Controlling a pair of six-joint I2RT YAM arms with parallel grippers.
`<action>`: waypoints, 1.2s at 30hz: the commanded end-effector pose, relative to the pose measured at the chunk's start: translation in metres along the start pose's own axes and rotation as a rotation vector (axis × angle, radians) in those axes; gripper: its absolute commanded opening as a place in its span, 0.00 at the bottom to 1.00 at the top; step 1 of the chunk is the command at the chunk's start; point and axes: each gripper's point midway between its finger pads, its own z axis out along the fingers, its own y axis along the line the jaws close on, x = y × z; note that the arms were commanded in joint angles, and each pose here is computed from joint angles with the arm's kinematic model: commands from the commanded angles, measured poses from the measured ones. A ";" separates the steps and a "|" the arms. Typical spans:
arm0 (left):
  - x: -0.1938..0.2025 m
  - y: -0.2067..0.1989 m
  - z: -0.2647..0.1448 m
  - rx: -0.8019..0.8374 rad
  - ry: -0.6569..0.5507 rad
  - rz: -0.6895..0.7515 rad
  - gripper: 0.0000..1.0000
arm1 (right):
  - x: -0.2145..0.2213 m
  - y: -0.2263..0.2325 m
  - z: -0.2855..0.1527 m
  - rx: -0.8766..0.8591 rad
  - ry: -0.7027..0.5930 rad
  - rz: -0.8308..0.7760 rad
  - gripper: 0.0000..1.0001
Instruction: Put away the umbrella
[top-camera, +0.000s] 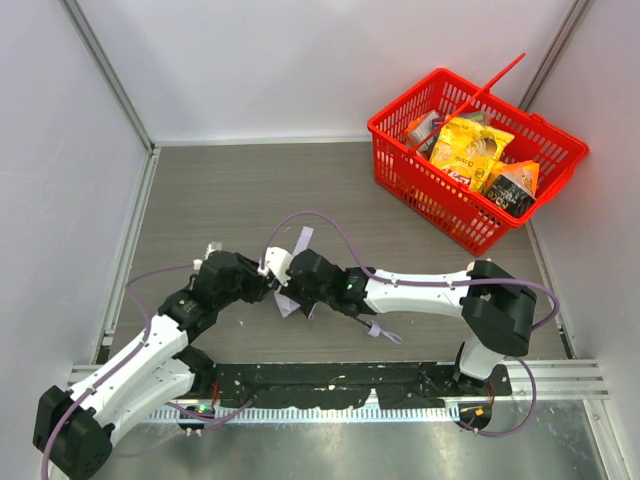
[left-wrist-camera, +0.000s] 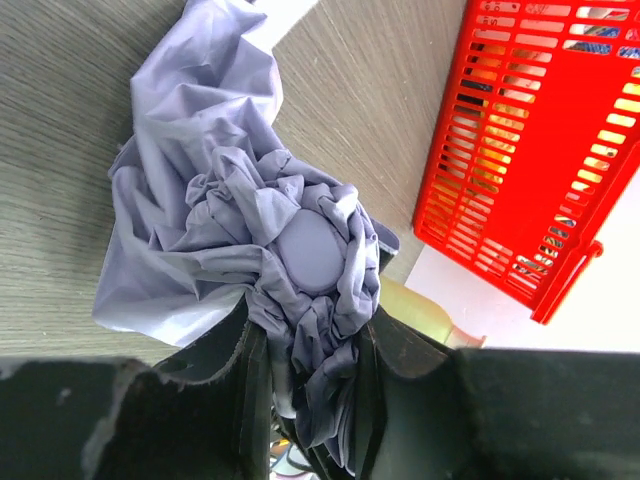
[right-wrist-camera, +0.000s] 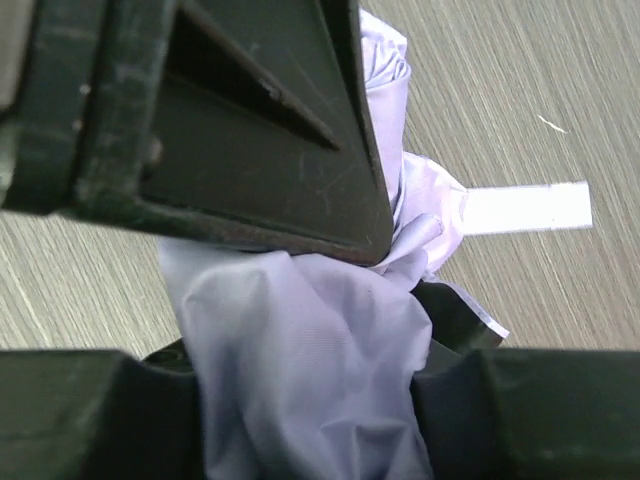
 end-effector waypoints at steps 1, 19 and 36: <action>0.034 -0.016 -0.016 0.073 0.185 0.020 0.00 | -0.016 -0.037 0.006 0.125 -0.090 0.076 0.19; -0.018 -0.103 -0.071 0.330 -0.135 0.395 0.83 | -0.061 -0.104 -0.055 0.112 -0.242 0.235 0.01; -0.044 -0.059 -0.123 0.299 -0.306 0.530 0.85 | -0.066 -0.215 -0.029 0.838 0.028 -0.327 0.01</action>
